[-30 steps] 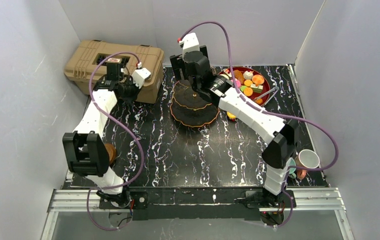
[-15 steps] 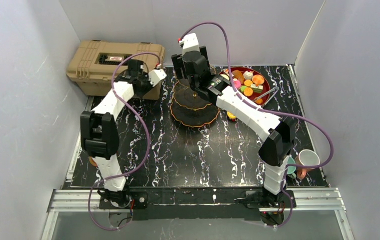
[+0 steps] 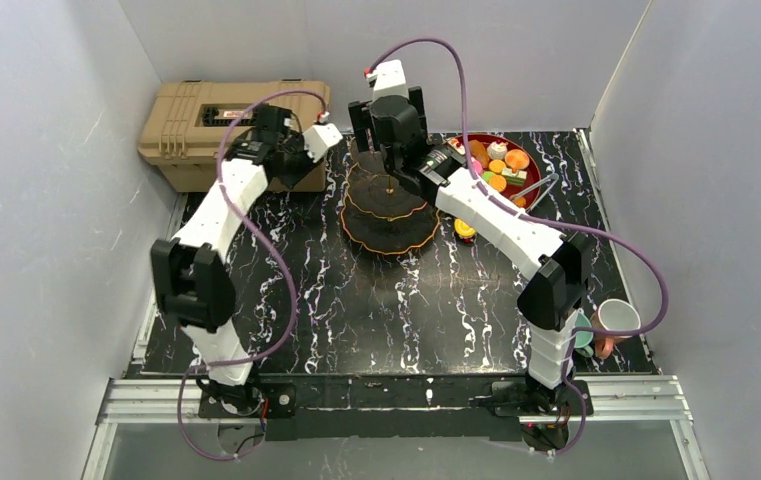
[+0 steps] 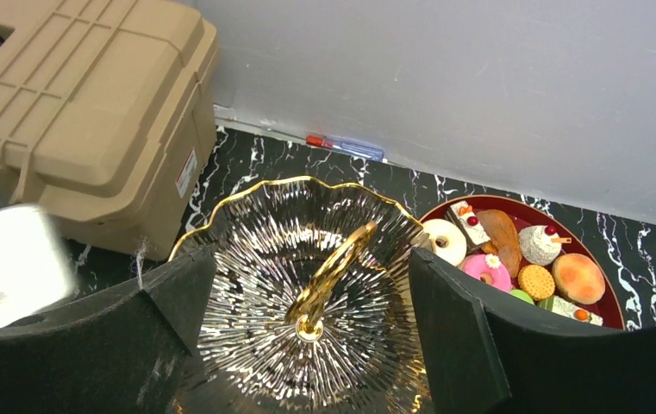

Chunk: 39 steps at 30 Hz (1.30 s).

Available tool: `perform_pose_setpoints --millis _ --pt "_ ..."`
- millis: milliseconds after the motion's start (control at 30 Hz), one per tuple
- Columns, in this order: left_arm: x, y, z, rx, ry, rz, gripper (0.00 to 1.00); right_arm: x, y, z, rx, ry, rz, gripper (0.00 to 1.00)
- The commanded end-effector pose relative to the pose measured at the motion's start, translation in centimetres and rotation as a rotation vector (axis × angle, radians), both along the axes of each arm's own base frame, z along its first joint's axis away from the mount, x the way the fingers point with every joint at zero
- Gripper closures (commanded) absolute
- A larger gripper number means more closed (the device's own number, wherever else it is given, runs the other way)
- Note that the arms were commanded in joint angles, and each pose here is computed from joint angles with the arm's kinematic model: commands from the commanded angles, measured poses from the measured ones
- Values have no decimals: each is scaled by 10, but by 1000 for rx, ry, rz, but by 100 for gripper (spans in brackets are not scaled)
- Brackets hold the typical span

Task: Serve the afternoon tea
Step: Move the desert table to the center of the board, then adjust the desert table at the center of the board.

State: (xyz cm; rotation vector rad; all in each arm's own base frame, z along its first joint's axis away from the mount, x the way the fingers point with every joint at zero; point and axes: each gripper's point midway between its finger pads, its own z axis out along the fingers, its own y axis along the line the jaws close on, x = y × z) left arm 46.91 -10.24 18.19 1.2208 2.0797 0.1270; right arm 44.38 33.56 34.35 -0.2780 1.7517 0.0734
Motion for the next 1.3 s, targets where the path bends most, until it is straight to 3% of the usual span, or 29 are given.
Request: perform_pose_setpoints --millis 0,200,300,400,533,567,733,967,1267 --pt "-89 -8 66 -202 63 4 65 0 -9 37 92 -56 -54 8" --pt "-160 -6 75 -344 166 81 35 5 -3 34 70 -43 -48 15" --pt "-178 0 78 -373 171 119 23 8 -4 33 49 -52 -61 29" --pt "-187 6 79 -386 171 153 15 10 -8 37 30 -70 -77 51" --pt "-191 9 84 -407 161 187 7 11 -14 41 11 -76 -107 51" --pt "-191 9 84 -411 160 191 6 11 -14 42 11 -76 -108 54" --pt "-194 11 84 -415 147 201 6 10 -13 40 -6 -85 -90 97" --pt "-195 14 90 -416 122 219 6 -11 8 65 73 -102 7 99" --pt "-202 22 88 -444 90 301 7 -74 53 114 92 -179 106 99"
